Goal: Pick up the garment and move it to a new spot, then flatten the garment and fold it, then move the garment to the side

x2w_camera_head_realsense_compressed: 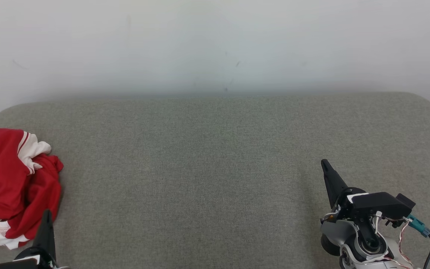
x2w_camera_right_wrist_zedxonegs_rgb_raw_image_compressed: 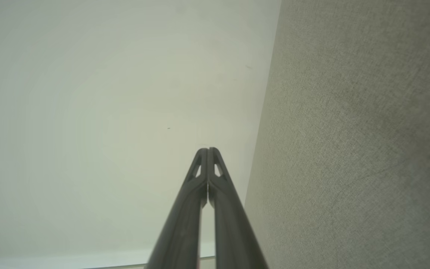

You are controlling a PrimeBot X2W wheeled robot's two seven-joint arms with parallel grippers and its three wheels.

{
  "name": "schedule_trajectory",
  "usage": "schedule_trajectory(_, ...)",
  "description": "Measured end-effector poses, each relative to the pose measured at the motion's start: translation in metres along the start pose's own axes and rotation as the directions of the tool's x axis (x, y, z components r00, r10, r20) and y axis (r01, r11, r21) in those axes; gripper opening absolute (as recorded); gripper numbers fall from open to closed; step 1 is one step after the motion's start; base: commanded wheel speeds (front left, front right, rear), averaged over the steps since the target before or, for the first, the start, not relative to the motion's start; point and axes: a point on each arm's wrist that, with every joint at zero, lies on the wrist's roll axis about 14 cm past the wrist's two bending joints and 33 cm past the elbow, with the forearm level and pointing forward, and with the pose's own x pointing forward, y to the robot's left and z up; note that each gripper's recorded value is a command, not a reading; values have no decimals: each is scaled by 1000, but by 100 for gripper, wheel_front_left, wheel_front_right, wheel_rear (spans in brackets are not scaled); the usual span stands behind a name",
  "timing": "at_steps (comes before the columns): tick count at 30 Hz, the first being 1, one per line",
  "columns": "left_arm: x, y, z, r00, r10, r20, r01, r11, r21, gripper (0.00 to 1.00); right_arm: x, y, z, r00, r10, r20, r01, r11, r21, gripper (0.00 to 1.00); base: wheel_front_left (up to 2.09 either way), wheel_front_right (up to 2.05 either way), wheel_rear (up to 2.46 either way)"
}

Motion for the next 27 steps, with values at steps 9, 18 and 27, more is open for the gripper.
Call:
schedule_trajectory(9,0,0,0,1000,0,0,0,1000,0,0,0,0,0,1000,0,0,0,1000,0,0,0,0,0)
schedule_trajectory(18,0,0,0,1000,0,0,0,1000,0,0,0,0,0,1000,0,0,0,1000,0,0,0,0,0)
schedule_trajectory(27,0,0,0,1000,0,0,0,1000,0,0,0,0,0,1000,0,0,0,1000,0,0,0,0,0)
